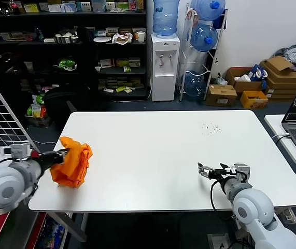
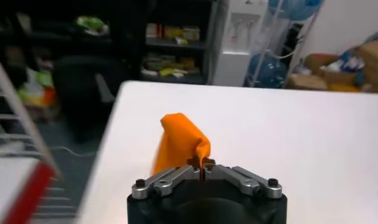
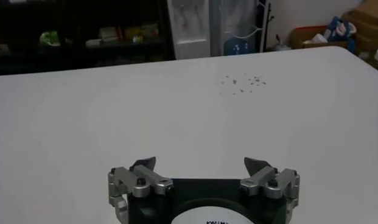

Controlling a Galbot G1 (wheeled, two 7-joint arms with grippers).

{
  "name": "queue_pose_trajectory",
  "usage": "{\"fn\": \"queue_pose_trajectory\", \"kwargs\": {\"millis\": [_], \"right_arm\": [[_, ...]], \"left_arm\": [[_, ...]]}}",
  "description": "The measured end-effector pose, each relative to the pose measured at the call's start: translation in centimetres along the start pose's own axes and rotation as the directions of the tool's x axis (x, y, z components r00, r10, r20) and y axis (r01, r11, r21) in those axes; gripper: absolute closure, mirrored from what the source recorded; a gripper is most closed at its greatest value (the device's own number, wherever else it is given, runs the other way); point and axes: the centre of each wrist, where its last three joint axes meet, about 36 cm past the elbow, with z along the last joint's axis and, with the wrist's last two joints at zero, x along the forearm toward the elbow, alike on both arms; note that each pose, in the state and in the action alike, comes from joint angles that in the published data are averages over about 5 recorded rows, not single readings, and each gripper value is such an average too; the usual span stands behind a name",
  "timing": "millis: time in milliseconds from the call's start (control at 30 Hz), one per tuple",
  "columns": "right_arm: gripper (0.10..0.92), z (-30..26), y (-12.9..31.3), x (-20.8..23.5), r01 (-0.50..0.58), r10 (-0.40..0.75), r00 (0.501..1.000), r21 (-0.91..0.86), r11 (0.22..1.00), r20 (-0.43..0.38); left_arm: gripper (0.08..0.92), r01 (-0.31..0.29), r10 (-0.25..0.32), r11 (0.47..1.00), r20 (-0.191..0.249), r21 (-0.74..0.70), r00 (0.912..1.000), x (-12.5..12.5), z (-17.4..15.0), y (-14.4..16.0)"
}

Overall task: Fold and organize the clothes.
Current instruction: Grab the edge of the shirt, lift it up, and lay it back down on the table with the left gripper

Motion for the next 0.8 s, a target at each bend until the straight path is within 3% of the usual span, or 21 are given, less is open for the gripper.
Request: {"fn": "queue_pose_trajectory", "kwargs": {"millis": [133,233,333,467,633,800], "right_arm": [[0.101,0.6,-0.3,0.6,-0.023,0.023,1.000,-0.015,1.000,-0.006],[0.101,1.0,-0.6,1.1,-0.040,0.040,0.999,-0.026,0.999,-0.009],[0.101,1.2,-0.9,1.5,-0.054,0.054,0.998,-0.034,0.998,-0.011],[0.101,1.2,-1.4,2.0,-0.070,0.070,0.998,-0.042,0.997,-0.006],[0.101,1.2,-1.7,2.2,-0.079,0.079,0.997,-0.049,0.996,-0.004],[0.101,1.3,-1.5,2.3,-0.078,0.078,0.997,-0.056,0.995,-0.004]], "left_arm": [[0.895,-0.102,0.103,0.989,-0.004,0.108,0.9947,-3.3,0.3,-4.2],[0.895,-0.176,0.181,0.970,-0.012,0.167,0.9835,-6.5,0.0,-8.2],[0.895,-0.243,0.254,0.949,-0.032,0.201,0.9667,-9.5,-0.2,-12.9],[0.895,-0.318,0.340,0.924,-0.074,0.215,0.9376,-12.8,0.1,-19.5],[0.895,-0.370,0.397,0.906,-0.109,0.204,0.9115,-15.0,0.6,-26.0],[0.895,-0.398,0.420,0.900,-0.109,0.179,0.9010,-16.1,0.4,-30.6]]}}
